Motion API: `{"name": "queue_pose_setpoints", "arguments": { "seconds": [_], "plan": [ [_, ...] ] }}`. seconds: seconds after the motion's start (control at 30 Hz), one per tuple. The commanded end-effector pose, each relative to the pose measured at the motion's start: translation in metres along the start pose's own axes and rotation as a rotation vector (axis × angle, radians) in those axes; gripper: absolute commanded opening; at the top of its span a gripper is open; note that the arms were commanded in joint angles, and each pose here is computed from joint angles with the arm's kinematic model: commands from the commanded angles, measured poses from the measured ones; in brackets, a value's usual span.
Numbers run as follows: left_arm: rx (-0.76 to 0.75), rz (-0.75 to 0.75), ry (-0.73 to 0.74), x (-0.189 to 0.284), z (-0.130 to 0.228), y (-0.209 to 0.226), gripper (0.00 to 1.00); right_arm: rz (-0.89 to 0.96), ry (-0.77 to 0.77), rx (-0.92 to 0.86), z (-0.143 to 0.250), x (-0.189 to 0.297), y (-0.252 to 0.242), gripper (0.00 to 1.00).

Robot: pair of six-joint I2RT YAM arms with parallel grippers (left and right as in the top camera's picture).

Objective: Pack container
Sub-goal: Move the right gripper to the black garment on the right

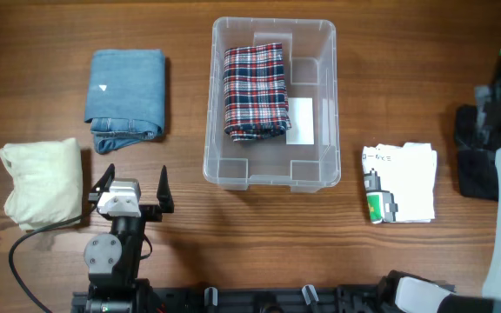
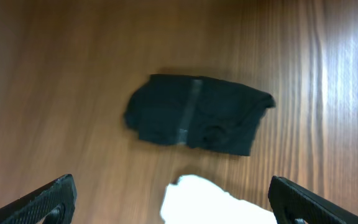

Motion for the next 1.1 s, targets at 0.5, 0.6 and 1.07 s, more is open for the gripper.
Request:
{"name": "queue_pose_setpoints", "arguments": {
  "seconds": [0.5, 0.6, 1.07],
  "plan": [
    [-0.013, -0.012, 0.006, 0.0, 0.002, 0.002, 1.0, -0.024, 0.279, -0.02, 0.009, -0.18, -0.039, 1.0],
    [-0.013, -0.012, 0.006, 0.0, 0.002, 0.002, 1.0, 0.017, 0.343, -0.043, 0.02, -0.201, -0.044, 1.0],
    [-0.013, -0.012, 0.006, 0.0, 0.002, 0.002, 1.0, -0.275, 0.552, -0.112, 0.064, -0.244, 0.007, 1.0]
  ]
}}
Point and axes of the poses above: each gripper's point midway between its finger pads, its own x axis back along the fingers, its own y axis along the line the jaws close on, z = x × y, the point moved 10 cm from there along x, back along the fingers, and after that the axes turned 12 degrees about x, right-handed, at the moved point
